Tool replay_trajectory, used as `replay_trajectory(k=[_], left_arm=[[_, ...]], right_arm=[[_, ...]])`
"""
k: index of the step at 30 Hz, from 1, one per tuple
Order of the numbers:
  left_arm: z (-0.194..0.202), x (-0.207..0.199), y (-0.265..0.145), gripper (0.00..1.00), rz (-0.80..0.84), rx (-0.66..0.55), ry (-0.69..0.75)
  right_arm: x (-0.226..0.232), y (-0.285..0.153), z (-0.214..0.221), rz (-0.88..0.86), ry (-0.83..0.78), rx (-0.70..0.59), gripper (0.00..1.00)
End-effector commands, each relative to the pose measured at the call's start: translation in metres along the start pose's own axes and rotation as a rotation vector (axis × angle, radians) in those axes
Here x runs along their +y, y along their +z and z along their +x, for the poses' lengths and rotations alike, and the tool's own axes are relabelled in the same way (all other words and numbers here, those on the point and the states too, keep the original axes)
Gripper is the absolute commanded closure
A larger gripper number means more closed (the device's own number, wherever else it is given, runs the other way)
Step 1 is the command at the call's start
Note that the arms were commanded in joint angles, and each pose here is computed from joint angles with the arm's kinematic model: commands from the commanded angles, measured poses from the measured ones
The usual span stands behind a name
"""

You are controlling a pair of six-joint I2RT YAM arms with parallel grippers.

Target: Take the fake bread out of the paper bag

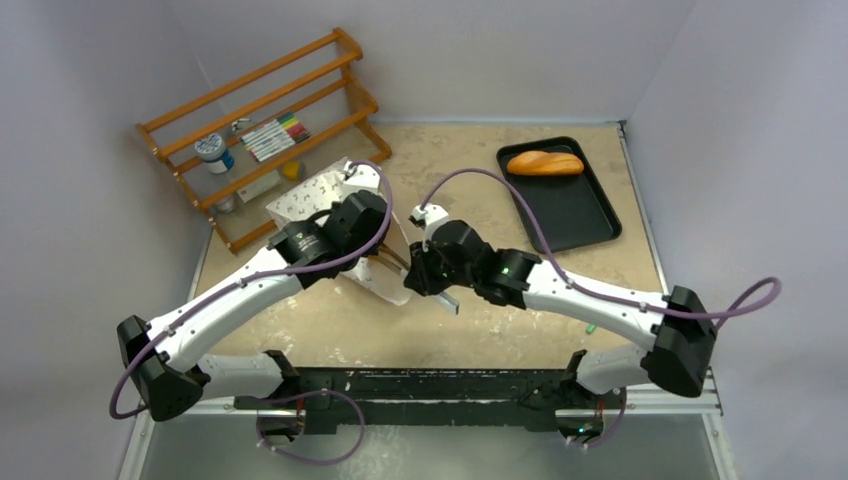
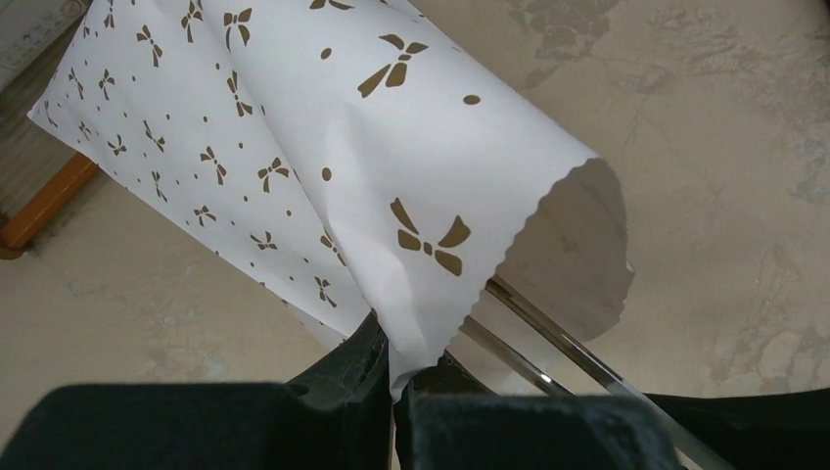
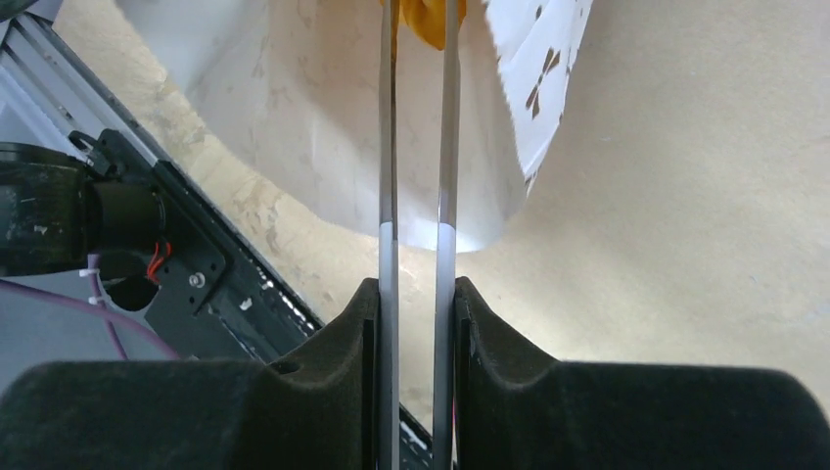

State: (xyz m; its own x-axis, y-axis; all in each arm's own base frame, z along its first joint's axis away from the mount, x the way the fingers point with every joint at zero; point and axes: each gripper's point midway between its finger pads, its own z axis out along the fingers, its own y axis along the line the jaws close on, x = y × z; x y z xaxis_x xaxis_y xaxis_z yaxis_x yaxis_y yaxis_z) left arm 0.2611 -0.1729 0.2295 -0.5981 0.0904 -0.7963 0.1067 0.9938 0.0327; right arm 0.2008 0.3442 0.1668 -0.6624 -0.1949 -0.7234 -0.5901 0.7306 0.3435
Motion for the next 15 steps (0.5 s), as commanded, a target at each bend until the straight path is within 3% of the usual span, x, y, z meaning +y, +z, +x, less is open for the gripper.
replay_trajectory(k=[1, 15], left_arm=[[-0.019, -0.008, -0.003, 1.00, 0.008, -0.040, -0.037], [-0.040, -0.007, 0.007, 1.00, -0.075, -0.095, -0.080]], right_arm=[[0.004, -0.031, -0.047, -0.004, 0.030, -0.201, 1.00], [-0.026, -0.076, -0.030, 0.099, 0.108, -0.228, 1.00]])
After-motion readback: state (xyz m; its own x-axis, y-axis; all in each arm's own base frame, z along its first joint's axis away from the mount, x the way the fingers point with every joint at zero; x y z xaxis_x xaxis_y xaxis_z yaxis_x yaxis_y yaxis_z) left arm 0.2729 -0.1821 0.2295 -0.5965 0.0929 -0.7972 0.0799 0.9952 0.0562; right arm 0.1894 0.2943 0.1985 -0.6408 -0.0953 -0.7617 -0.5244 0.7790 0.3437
